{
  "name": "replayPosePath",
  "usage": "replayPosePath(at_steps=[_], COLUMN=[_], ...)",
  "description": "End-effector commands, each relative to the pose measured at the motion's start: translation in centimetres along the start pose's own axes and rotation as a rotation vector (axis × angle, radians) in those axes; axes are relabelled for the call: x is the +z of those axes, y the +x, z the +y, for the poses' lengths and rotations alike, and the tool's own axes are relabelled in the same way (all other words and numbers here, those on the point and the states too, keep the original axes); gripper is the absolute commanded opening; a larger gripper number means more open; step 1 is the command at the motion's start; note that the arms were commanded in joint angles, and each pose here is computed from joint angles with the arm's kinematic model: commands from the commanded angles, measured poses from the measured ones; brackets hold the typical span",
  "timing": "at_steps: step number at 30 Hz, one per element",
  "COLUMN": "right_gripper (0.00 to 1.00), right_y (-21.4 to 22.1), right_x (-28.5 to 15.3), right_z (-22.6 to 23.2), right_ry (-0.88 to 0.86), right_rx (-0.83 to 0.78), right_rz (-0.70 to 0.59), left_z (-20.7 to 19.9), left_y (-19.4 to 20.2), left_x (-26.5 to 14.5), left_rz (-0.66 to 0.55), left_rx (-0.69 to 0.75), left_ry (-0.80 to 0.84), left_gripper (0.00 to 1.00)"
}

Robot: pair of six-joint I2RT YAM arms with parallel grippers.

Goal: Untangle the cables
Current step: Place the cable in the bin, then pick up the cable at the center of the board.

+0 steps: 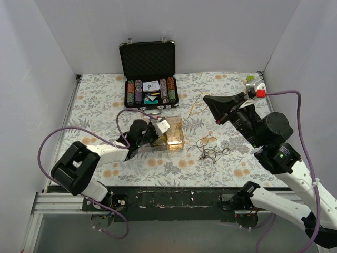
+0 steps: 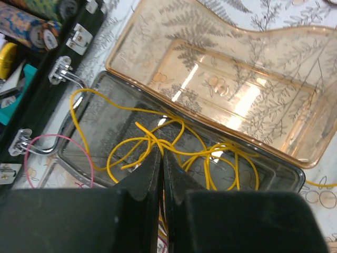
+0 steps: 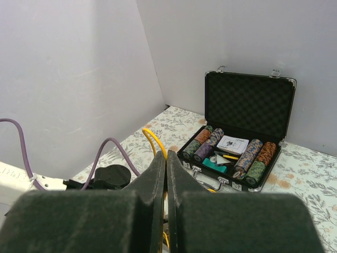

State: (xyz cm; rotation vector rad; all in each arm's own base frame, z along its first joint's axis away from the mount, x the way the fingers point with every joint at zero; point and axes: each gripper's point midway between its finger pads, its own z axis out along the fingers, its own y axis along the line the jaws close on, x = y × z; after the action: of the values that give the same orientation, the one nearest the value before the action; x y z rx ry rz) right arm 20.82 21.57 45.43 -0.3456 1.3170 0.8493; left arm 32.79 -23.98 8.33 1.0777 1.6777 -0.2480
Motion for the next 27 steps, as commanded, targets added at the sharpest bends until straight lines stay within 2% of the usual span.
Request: replayPosePath(at_steps=[1, 3, 5, 7, 8, 9, 10, 14, 18, 22, 27], right_gripper=[0.01, 0.01, 0.01, 0.01, 0.01, 0.01, 0.01, 0.01, 0.01, 0.01, 0.01], right_y=[-3.5, -3.3, -2.9, -2.8, -2.9, -3.0, -3.1, -3.7, -4.9, -6.2, -9.0], right_x=[-0.3, -0.2, 0.1, 0.3, 0.4, 0.5, 0.6, 1.2, 2.1, 3.5, 5.5], right_z=[0.2, 0.2, 0.3, 0.5, 0.6, 0.6, 0.8, 1.5, 2.9, 4.4, 6.1], right_ry=[0.009, 0.008, 0.000, -0.010, -0.012, -0.014, -0.022, -0.054, -0.118, -0.181, -0.255], right_rx=[0.002, 0.004, 0.003, 0.006, 0.009, 0.008, 0.009, 0.017, 0.034, 0.037, 0.032], right_rz=[-0.112, -0.106, -0.093, -0.089, -0.090, -0.091, -0.092, -0.098, -0.113, -0.123, -0.175], left_z=[-0.4, -0.5, -0.6, -0.2, 0.2, 0.5, 0.7, 2.1, 4.3, 8.1, 10.8], left_y=[-0.4, -0.6, -1.2, -2.7, -3.6, -4.7, -5.8, -10.7, -15.4, -19.8, -22.1], left_x=[0.1, 0.1, 0.0, -0.3, -0.6, -1.0, -1.4, -4.2, -8.0, -12.9, -17.0], left_rz=[0.016, 0.017, 0.006, -0.016, -0.036, -0.057, -0.082, -0.185, -0.318, -0.469, -0.544], left_rx=[0.039, 0.021, 0.006, -0.017, -0.031, -0.039, -0.054, -0.102, -0.151, -0.200, -0.238], left_ry=[0.058, 0.068, 0.078, 0.074, 0.067, 0.064, 0.069, 0.063, 0.006, -0.150, -0.248], left_gripper=[0.00, 0.03, 0.25, 0.27, 0.32, 0.46, 0.56, 0.74, 0.81, 0.98, 0.98])
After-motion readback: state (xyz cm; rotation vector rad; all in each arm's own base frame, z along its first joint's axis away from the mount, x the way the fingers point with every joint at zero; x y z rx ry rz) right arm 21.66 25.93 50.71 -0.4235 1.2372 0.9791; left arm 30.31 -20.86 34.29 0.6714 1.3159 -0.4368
